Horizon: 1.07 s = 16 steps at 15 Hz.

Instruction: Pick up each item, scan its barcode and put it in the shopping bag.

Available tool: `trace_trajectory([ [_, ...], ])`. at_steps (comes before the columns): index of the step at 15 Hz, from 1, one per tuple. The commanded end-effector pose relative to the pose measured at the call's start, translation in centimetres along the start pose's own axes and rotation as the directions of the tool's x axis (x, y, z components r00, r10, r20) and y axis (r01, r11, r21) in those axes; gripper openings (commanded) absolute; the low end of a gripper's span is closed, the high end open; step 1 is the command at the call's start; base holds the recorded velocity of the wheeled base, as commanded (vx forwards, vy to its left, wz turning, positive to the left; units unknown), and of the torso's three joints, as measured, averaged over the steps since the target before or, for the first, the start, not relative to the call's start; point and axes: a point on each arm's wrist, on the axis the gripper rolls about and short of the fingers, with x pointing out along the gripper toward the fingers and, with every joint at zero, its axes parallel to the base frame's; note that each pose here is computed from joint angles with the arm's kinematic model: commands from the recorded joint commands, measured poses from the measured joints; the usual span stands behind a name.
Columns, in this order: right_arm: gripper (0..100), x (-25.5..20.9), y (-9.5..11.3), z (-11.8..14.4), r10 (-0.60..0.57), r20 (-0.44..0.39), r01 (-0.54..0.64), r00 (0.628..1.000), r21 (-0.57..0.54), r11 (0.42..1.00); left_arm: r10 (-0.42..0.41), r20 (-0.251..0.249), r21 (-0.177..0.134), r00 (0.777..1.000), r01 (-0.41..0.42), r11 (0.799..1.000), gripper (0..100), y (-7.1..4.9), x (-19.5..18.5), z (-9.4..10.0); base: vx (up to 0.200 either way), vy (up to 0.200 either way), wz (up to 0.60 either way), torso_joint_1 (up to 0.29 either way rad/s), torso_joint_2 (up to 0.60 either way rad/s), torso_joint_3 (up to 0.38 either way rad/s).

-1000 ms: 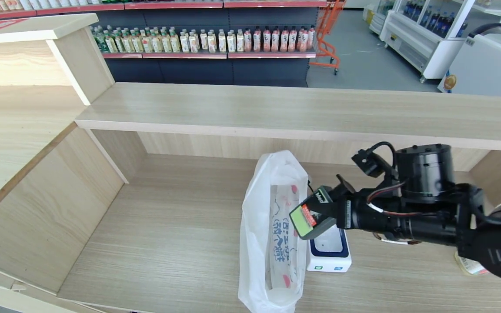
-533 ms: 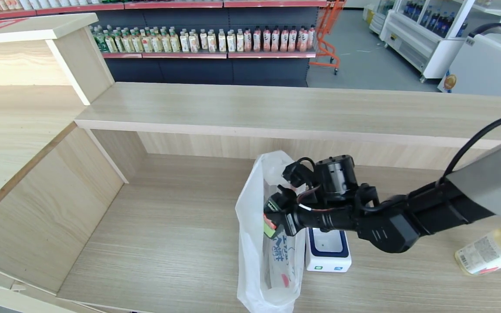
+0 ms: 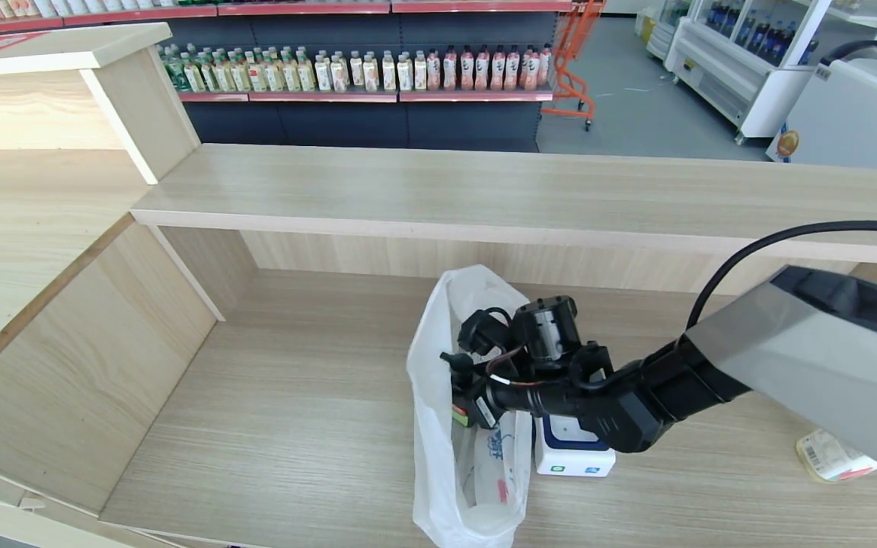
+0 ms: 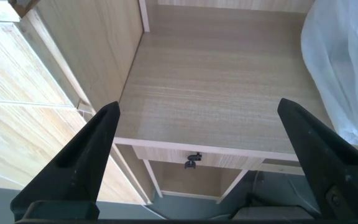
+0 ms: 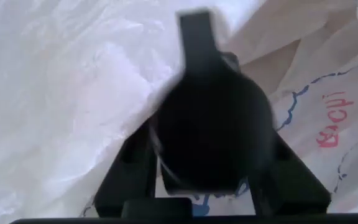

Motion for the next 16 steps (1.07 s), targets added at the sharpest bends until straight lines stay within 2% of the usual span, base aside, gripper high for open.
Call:
trace_trajectory([
  [1,100,0.0,0.1,0.0,0.002,0.001,-0.002,1.0,0.009,1.0,0.0,0.0,0.0,1.0,0.0,1.0,100,0.0,0.0,0.0,0.0,0.0,0.0,0.0,0.0,0.0],
  [2,100,-0.8,0.0,1.1,-0.008,0.048,-0.001,0.999,0.179,0.984,0.0,0.0,0.0,1.0,0.0,1.0,100,0.0,0.0,0.0,0.0,0.0,0.0,0.0,0.0,0.0],
  [3,100,-1.6,-0.1,2.0,-0.015,0.074,-0.007,0.997,0.289,0.957,0.0,0.0,0.0,1.0,0.0,1.0,100,0.0,0.0,0.0,0.0,0.0,0.0,0.0,0.0,0.0],
  [4,100,-2.8,-0.1,2.8,-0.019,0.096,-0.023,0.995,0.418,0.908,0.002,0.0,0.0,1.0,-0.002,1.0,100,0.0,0.0,0.0,0.0,0.0,0.0,0.0,0.0,0.0],
  [5,100,-3.8,-0.1,3.3,-0.022,0.107,-0.035,0.994,0.497,0.867,0.002,0.0,0.0,1.0,-0.002,1.0,100,0.0,0.0,0.0,0.0,0.0,0.0,0.0,0.0,0.0],
  [6,100,-5.8,0.1,3.6,-0.021,0.112,-0.051,0.994,0.601,0.798,0.0,0.0,0.0,1.0,0.0,1.0,100,0.0,0.0,0.0,0.0,0.0,0.0,0.0,0.0,0.0],
  [8,100,-10.0,0.3,3.0,-0.003,0.092,-0.062,0.996,0.697,0.715,0.0,0.0,0.0,1.0,0.0,1.0,100,0.0,0.0,0.0,0.0,0.0,0.0,0.0,0.0,0.0],
  [9,100,-11.4,0.5,3.0,0.005,0.093,-0.071,0.996,0.719,0.691,0.0,0.0,0.0,1.0,0.0,1.0,100,0.0,0.0,0.0,0.0,0.0,0.0,0.0,0.0,0.0],
  [10,100,-15.0,0.9,2.5,0.07,0.112,-0.131,0.991,0.773,0.62,0.0,0.0,0.0,1.0,0.0,1.0,100,0.0,0.0,0.0,0.0,0.0,0.0,0.0,0.0,0.0],
  [11,100,-17.3,1.1,2.0,0.111,0.114,-0.158,0.987,0.789,0.594,0.0,0.0,0.0,1.0,0.0,1.0,100,0.0,0.0,0.0,0.0,0.0,0.0,0.0,0.0,0.0],
  [12,100,-18.7,1.4,1.2,0.123,0.087,-0.143,0.989,0.797,0.587,0.0,0.0,0.0,1.0,0.0,1.0,100,0.0,0.0,0.0,0.0,0.0,0.0,0.0,0.0,0.0],
  [14,100,-20.5,0.8,1.3,0.079,0.102,-0.129,0.992,0.8,0.586,0.002,0.0,0.0,1.0,-0.002,1.0,100,0.0,0.0,0.0,0.0,0.0,0.0,0.0,0.0,0.0],
  [16,100,-23.5,-1.0,1.5,-0.048,0.147,-0.091,0.988,0.805,0.586,0.0,0.0,0.0,1.0,0.0,1.0,100,0.0,0.0,0.0,0.0,0.0,0.0,0.0,0.0,0.0],
])
